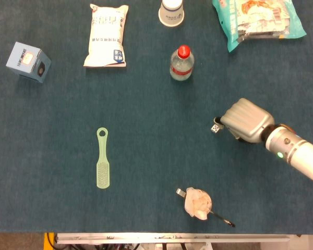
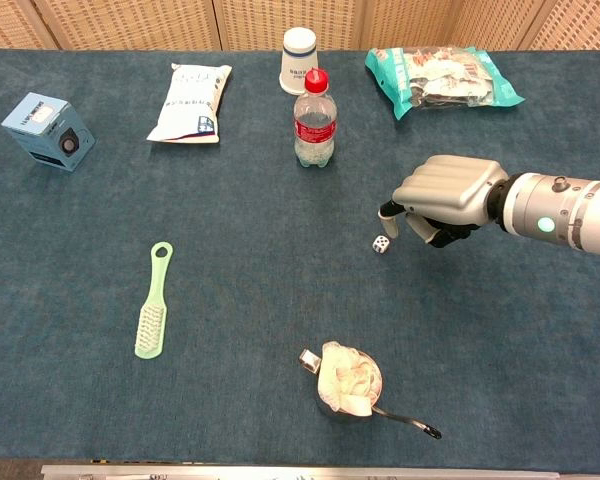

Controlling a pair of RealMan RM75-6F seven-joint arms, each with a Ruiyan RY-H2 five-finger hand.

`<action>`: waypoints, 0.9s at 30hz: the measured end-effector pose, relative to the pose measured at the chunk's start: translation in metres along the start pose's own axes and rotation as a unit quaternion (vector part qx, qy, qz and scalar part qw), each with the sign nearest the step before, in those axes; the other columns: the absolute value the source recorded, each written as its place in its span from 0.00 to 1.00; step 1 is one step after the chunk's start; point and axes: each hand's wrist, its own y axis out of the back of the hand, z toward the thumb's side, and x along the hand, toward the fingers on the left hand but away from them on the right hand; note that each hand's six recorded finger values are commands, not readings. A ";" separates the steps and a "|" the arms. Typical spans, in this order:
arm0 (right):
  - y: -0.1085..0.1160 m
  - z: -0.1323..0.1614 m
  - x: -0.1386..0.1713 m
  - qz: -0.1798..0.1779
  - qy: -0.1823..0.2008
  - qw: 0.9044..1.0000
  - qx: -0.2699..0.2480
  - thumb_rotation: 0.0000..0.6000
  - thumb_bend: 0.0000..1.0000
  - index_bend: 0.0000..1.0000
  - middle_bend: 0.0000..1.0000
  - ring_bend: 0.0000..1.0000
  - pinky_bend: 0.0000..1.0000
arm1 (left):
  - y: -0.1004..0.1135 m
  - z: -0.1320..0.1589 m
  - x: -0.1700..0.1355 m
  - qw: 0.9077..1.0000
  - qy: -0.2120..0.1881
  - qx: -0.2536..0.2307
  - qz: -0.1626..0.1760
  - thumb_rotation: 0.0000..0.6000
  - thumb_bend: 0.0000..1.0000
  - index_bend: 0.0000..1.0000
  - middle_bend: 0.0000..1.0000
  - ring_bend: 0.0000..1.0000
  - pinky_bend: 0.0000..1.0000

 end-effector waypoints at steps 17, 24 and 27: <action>0.008 -0.049 0.067 -0.113 -0.103 0.988 0.015 1.00 0.70 0.38 0.72 0.69 0.94 | 0.010 0.015 0.000 0.999 -0.024 -0.002 0.023 1.00 0.00 0.45 0.37 0.30 0.56; -0.005 -0.070 0.116 -0.164 -0.185 0.969 0.033 1.00 0.43 0.38 0.52 0.48 0.73 | 0.016 0.028 0.000 0.999 -0.040 -0.003 0.034 1.00 0.00 0.45 0.37 0.30 0.56; -0.013 -0.078 0.137 -0.190 -0.228 0.954 0.046 1.00 0.39 0.38 0.51 0.46 0.67 | 0.018 0.035 0.002 0.998 -0.048 -0.005 0.038 1.00 0.00 0.45 0.37 0.30 0.56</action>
